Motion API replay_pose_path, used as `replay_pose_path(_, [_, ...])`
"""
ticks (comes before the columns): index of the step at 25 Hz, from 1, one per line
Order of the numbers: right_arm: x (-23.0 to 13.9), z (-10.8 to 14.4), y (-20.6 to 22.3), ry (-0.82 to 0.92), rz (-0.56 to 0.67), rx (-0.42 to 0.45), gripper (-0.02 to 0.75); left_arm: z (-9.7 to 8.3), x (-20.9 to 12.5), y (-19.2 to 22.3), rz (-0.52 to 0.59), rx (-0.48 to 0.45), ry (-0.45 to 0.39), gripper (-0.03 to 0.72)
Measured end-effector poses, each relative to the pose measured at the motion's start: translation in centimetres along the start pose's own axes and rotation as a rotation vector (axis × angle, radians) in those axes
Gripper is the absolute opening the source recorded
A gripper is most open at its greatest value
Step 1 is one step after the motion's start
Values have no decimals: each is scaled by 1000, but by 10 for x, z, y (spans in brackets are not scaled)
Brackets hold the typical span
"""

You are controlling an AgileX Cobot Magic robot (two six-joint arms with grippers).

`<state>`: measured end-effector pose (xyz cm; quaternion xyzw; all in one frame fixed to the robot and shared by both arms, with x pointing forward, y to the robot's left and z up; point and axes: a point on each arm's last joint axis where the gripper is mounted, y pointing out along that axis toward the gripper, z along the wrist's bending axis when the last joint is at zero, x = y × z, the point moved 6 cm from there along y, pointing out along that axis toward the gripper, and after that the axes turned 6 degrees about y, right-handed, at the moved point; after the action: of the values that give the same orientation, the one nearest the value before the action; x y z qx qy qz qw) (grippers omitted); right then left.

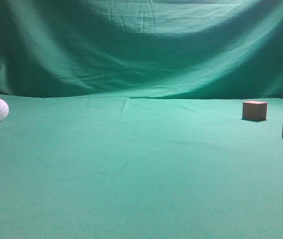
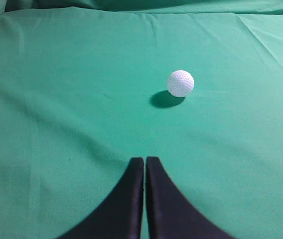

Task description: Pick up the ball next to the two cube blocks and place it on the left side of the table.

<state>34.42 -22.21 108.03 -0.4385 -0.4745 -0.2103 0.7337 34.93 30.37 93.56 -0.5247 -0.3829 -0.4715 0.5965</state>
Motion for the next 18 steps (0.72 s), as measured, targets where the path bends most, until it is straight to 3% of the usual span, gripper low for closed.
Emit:
replay_pose_path(12, [-89,-66,31,134,-280,-325,0,0,0,0,0,0,0,0])
replay_pose_path(18, [-127,-86,32,186,-310,-468,0,0,0,0,0,0,0,0])
